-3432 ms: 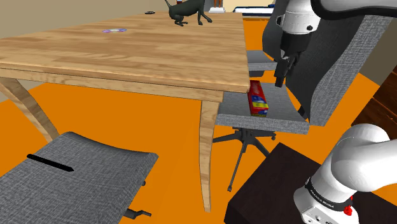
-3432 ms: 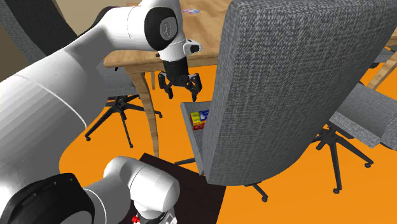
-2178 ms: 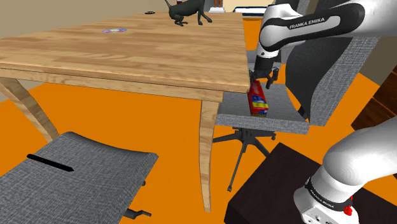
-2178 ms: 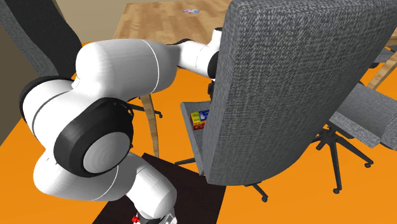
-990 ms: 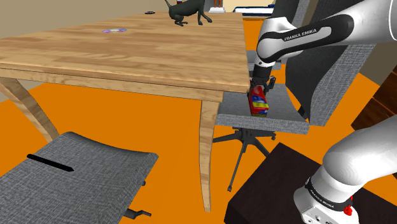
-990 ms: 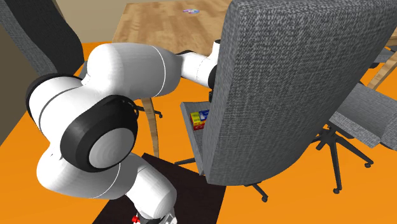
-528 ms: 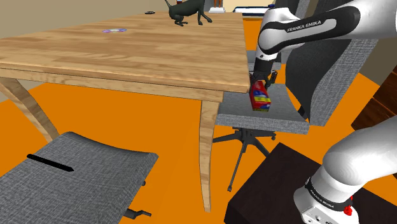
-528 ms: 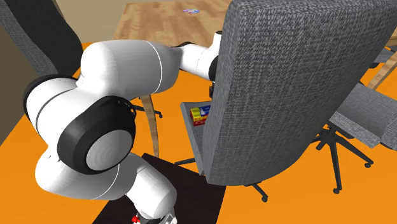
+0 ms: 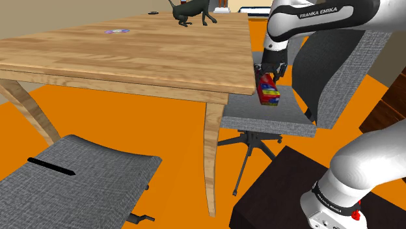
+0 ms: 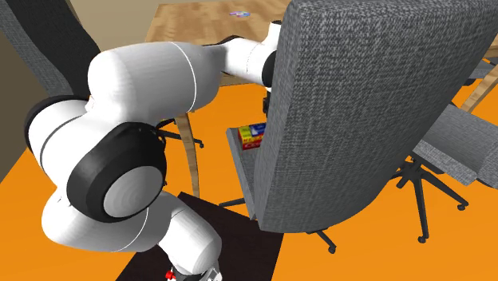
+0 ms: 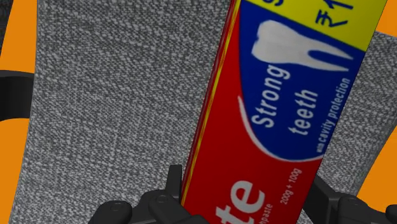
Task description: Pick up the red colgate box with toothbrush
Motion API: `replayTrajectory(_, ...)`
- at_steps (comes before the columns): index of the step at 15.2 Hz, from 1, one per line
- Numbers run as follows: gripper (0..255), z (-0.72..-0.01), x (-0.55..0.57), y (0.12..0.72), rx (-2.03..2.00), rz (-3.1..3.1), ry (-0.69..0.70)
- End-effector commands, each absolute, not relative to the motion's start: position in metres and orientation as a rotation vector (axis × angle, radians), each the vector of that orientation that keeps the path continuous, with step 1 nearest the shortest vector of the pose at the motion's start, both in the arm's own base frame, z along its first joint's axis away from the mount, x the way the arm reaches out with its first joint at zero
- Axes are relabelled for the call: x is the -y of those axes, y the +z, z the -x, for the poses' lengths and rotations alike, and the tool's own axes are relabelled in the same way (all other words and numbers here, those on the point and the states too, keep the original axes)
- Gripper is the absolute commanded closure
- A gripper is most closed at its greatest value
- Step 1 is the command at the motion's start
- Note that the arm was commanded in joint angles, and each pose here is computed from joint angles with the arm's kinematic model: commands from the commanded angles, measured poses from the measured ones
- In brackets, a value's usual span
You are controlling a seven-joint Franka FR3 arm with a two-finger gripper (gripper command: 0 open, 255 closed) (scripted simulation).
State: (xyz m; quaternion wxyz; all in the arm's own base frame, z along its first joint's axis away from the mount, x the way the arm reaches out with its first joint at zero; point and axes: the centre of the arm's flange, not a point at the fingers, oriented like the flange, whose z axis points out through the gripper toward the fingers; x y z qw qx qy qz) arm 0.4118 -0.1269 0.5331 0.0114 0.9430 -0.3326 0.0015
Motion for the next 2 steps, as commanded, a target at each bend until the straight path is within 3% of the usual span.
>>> replayTrajectory(1, 255, -0.4121, 0.1272, 0.5397, 1.038, -2.941, 0.006)
replayTrajectory(2, 255, -0.4122, 0.1272, 0.5397, 1.038, -2.941, 0.006)
